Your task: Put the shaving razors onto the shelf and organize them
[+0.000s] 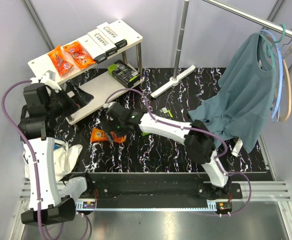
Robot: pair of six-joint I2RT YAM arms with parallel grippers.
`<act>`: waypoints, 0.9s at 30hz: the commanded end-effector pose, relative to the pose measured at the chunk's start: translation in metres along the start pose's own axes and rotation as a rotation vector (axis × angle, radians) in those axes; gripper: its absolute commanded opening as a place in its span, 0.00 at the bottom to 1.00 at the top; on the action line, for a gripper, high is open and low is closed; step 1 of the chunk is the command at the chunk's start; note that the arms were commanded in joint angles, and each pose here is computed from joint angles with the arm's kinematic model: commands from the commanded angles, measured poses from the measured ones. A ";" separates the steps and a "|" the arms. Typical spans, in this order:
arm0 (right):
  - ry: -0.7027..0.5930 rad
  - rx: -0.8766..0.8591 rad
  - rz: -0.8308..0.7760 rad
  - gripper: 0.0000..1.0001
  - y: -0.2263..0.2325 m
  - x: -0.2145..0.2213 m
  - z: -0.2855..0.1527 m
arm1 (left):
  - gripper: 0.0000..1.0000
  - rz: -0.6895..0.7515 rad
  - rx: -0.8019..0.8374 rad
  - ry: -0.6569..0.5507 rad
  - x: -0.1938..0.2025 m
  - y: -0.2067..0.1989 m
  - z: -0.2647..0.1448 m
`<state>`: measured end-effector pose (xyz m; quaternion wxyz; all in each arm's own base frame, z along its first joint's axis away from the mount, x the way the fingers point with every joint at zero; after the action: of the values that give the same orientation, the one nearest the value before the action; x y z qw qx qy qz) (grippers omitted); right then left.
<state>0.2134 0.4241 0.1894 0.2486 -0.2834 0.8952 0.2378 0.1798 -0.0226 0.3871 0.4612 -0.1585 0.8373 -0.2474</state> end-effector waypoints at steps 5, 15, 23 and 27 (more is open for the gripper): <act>0.087 0.163 -0.310 1.00 0.012 -0.002 0.034 | 0.99 -0.028 0.113 0.005 -0.016 -0.002 -0.006; 0.157 0.244 -0.347 1.00 -0.002 0.016 0.081 | 0.99 -0.037 0.124 0.045 -0.005 0.004 -0.001; 0.123 0.345 -0.355 0.88 -0.011 0.014 0.095 | 0.99 -0.033 0.138 0.048 -0.005 0.004 -0.001; 0.131 0.336 -0.361 0.66 -0.011 0.017 0.105 | 0.99 -0.034 0.149 0.056 -0.003 0.004 0.000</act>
<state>0.2330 0.4676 0.1104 0.2636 -0.4072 0.8731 0.0495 0.1835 -0.0161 0.3832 0.4267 -0.1566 0.8354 -0.3090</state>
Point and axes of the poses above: each gripper's point midway between its finger pads, its own z axis out along the fingers, its own y axis along the line the jaws close on, x = y × z, the point moved 10 cm from there along -z, back along the fingers, and after that the axes turned 1 degree about z, right-handed, at the moved point
